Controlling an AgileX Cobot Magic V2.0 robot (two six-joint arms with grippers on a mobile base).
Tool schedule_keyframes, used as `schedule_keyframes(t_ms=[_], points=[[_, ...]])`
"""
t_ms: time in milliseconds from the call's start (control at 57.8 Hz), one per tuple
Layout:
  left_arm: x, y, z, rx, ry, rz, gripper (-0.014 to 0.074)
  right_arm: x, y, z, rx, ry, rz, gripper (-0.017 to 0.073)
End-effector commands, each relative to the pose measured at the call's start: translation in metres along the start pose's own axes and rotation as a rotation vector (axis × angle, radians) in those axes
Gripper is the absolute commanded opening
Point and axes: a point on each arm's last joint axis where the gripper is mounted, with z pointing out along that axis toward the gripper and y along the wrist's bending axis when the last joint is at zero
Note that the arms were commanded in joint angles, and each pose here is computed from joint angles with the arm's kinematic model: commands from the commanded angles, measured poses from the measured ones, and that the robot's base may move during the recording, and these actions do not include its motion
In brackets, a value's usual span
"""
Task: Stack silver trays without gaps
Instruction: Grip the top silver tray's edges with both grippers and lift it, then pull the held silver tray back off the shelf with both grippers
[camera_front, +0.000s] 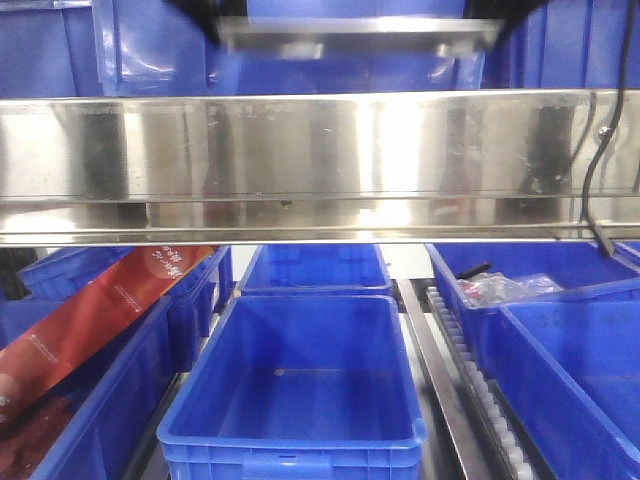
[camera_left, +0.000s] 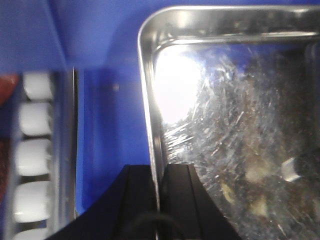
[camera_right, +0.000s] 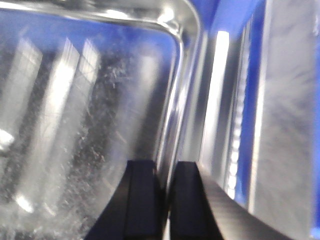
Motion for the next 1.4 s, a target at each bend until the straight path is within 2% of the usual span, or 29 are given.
schedule_keyframes(t_ms=[0, 225, 519, 692, 1004, 1384], points=[[-0.013, 0.003, -0.031, -0.009, -0.080, 0.017, -0.0007, -0.004, 0.006, -0.029, -0.010, -0.065, -0.037, -0.0079], [-0.025, 0.005, -0.068, 0.015, -0.166, 0.002, -0.0007, -0.008, 0.009, -0.065, -0.020, -0.173, -0.044, -0.0079], [-0.048, 0.005, -0.092, 0.028, -0.386, 0.023, -0.0007, -0.037, 0.016, -0.111, -0.047, -0.503, -0.053, -0.0079], [-0.057, 0.002, -0.096, 0.053, -0.499, 0.039, -0.0007, -0.048, 0.018, -0.122, -0.057, -0.649, -0.053, -0.0079], [-0.061, 0.003, -0.098, 0.043, -0.547, 0.057, -0.0007, -0.050, 0.018, -0.122, -0.058, -0.668, -0.052, -0.0079], [-0.066, 0.010, -0.101, -0.062, -0.606, 0.129, -0.0007, -0.050, 0.018, -0.122, -0.058, -0.666, -0.052, -0.0079]])
